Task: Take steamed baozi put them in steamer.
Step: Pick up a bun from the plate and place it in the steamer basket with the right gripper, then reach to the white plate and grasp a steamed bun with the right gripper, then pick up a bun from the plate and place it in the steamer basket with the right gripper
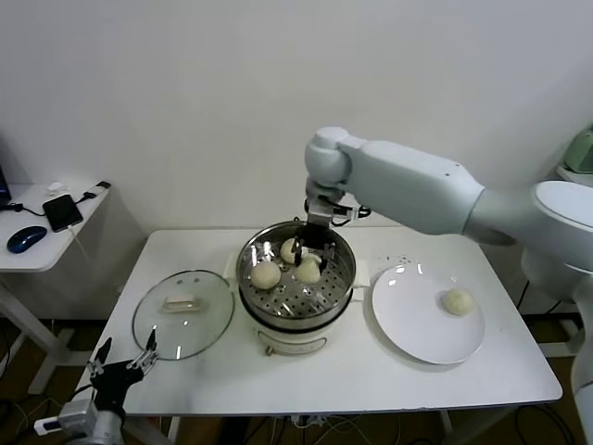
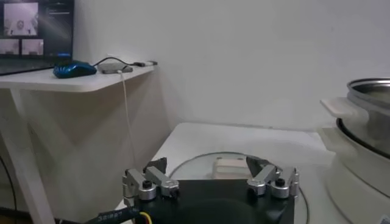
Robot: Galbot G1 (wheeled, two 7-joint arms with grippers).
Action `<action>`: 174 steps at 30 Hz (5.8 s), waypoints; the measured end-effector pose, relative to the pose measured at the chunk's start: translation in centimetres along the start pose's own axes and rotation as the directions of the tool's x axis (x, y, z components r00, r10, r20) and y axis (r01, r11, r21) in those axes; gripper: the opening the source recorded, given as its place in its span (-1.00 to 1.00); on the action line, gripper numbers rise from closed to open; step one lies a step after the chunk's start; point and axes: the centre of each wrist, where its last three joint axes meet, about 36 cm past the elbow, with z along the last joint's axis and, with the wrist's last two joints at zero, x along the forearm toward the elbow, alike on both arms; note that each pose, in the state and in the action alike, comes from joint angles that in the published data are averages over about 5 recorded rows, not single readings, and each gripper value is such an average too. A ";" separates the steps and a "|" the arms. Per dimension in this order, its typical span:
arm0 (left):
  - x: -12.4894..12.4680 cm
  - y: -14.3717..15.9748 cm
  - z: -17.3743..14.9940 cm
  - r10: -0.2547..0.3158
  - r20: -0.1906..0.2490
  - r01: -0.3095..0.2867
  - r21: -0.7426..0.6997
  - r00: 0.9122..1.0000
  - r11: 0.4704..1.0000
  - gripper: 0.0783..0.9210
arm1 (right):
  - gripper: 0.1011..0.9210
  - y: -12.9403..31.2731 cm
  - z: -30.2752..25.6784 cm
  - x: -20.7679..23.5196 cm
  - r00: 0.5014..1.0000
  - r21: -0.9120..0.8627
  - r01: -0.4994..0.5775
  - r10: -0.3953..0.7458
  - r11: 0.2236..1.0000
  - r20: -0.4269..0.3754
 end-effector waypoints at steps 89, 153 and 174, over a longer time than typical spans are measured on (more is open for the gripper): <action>1.3 -0.7 -0.2 0.084 -0.027 -0.083 0.039 0.996 0.996 0.77 | 0.76 42.1 1.5 -10.3 0.979 -0.975 -0.205 0.014 0.087 -0.204; 0.2 -0.7 1.3 0.051 -0.045 -0.052 -0.005 0.998 0.999 0.77 | 0.10 39.7 2.7 -9.7 0.973 -0.973 -0.229 0.008 0.036 -0.229; -0.6 -0.6 0.6 0.012 -0.027 -0.014 -0.055 1.000 0.998 0.77 | 0.12 15.5 3.3 6.5 0.947 -0.963 -0.256 0.224 0.088 -0.231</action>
